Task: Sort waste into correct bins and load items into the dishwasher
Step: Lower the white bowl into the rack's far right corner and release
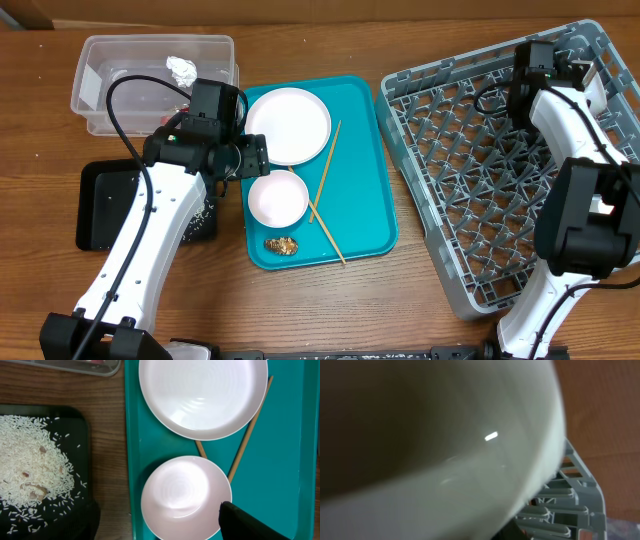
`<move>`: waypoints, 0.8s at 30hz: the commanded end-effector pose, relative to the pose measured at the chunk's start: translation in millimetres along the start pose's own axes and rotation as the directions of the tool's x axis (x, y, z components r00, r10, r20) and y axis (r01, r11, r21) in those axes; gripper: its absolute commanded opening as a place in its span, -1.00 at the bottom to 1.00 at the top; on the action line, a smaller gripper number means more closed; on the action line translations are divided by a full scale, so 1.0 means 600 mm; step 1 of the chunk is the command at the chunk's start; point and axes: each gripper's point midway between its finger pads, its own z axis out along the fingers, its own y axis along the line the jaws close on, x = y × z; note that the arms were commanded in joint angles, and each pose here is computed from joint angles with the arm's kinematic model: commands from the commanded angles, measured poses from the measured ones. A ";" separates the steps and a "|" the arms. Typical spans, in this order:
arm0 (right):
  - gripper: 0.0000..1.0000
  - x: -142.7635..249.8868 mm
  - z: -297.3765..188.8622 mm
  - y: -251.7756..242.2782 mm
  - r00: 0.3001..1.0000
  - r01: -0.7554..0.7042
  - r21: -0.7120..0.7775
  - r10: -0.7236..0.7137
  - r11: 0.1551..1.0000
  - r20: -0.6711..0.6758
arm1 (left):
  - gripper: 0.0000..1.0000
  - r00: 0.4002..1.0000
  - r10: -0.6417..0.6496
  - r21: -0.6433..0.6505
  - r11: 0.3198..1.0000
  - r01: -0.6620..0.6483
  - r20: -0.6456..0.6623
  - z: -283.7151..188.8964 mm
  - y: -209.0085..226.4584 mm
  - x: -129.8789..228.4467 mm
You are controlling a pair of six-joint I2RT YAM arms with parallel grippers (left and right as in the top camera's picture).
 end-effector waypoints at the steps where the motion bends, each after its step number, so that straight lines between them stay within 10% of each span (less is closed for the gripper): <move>1: -0.60 -0.002 -0.007 0.010 0.999 -0.038 -0.062 0.037 0.997 -0.007 | 0.56 0.999 -0.002 -0.002 1.000 0.003 0.042 -0.016 0.001 -0.016; 10: -0.08 -0.052 -0.066 -0.055 0.978 -0.189 -0.100 0.196 0.977 0.071 | 0.57 0.999 -0.002 -0.002 1.000 0.002 0.041 -0.016 0.001 -0.016; 24: 0.09 -0.038 -0.170 -0.105 0.974 -0.206 -0.356 0.226 0.911 0.017 | 0.58 0.999 -0.002 -0.002 1.000 0.002 0.040 -0.016 0.001 -0.016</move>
